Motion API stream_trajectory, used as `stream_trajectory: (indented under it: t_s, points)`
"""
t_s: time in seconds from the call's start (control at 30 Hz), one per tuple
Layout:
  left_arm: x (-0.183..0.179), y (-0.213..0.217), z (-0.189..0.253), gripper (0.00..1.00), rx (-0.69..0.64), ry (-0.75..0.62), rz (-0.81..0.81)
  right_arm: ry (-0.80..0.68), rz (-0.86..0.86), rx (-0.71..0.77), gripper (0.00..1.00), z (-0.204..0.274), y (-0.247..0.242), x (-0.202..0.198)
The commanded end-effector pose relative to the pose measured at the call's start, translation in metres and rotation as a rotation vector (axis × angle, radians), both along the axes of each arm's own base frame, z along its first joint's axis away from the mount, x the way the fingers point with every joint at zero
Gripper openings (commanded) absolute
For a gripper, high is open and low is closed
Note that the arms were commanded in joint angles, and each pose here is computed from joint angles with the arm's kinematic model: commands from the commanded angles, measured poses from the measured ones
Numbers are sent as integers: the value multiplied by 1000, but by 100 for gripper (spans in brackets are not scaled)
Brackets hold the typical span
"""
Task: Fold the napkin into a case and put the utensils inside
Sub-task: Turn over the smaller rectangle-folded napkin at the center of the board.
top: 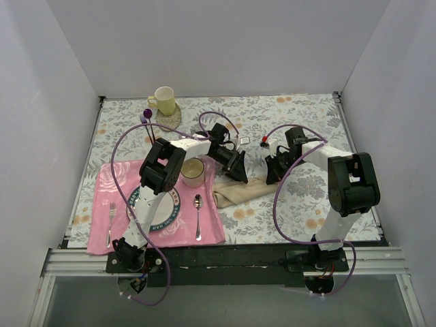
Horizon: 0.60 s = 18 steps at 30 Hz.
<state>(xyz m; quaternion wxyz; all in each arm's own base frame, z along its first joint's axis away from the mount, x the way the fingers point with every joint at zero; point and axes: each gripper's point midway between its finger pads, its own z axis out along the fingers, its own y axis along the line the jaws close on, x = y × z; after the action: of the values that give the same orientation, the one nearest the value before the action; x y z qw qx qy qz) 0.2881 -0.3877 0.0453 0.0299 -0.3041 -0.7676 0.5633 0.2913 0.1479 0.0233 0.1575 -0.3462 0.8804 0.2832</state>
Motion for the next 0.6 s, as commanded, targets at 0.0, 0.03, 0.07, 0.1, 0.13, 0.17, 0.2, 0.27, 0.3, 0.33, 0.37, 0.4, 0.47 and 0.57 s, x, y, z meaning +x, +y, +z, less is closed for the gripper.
stream_trajectory:
  t_s: [0.0,0.03,0.07,0.1,0.13,0.17,0.2,0.27,0.3,0.33,0.37,0.4,0.47,0.57]
  points:
    - [-6,0,-2,46,25,-35,-10,-49,-33,-186,8,-29,-36,15]
    - [-4,0,-6,44,48,-57,-1,-49,-35,-187,8,-29,-37,15]
    - [-4,1,-9,42,61,-69,1,-50,-34,-185,8,-28,-36,15]
    - [-3,2,-12,37,76,-78,7,-52,-33,-187,8,-28,-36,16]
    - [2,3,-15,34,92,-103,19,-50,-34,-184,8,-28,-36,15]
    - [3,4,-16,32,99,-117,21,-50,-34,-184,8,-28,-36,15]
    - [4,4,-17,29,106,-132,22,-56,-34,-181,8,-26,-36,15]
    - [5,3,-16,27,105,-149,26,-49,-33,-178,8,-26,-35,14]
    - [6,3,-16,27,106,-150,27,-46,-33,-177,8,-26,-35,14]
    - [6,2,-16,27,105,-153,26,-48,-35,-175,8,-25,-35,14]
    - [5,1,-15,30,102,-151,23,-45,-34,-175,8,-25,-35,14]
    - [5,0,-14,34,97,-149,23,-47,-35,-176,8,-25,-35,14]
    - [2,0,-11,41,80,-136,15,-50,-35,-178,8,-25,-35,15]
    - [-2,-2,-6,46,49,-121,3,-52,-33,-178,8,-25,-35,16]
